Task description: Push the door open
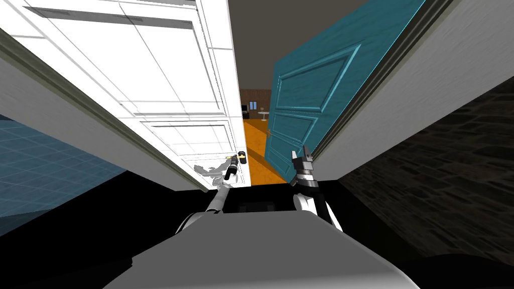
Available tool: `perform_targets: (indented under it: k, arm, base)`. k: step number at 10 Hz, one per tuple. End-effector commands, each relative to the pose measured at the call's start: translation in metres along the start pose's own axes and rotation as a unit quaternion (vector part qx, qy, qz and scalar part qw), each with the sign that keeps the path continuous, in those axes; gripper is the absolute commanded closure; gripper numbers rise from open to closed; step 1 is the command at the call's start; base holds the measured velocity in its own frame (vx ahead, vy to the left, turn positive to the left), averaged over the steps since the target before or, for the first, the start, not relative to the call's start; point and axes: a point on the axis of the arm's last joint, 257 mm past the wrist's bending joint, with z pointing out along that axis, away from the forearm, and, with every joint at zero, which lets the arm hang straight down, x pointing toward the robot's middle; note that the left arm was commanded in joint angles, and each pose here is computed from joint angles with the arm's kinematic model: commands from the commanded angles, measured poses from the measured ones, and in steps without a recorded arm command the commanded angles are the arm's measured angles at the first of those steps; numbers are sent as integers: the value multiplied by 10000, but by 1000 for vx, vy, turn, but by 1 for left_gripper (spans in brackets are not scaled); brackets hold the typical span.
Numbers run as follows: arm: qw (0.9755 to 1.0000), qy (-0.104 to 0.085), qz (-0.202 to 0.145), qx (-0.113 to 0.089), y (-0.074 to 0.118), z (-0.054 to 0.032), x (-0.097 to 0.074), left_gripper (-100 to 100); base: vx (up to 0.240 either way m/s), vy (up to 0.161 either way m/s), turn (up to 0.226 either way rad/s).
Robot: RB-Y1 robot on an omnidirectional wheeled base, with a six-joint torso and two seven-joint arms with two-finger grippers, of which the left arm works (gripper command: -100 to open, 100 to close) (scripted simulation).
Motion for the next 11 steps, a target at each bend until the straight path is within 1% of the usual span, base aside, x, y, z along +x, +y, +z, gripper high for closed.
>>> perform_targets:
  k: [1, 3, 4, 7, 11]
  arm:
    - [10000, 2, 6, -4, 5, -4, 2, 100]
    - [10000, 2, 6, -4, 5, -4, 2, 100]
    - [9999, -84, 67, -24, 19, -3, -131, 100]
    - [9996, -218, 154, -7, -5, 10, -325, 100]
    - [9986, -457, 259, 18, -48, 21, -628, 100]
  base:
    - [-16, 0, 1]
    - [-4, 0, 1]
    - [102, -20, 28]
    - [178, -65, 59]
    - [197, -58, 58]
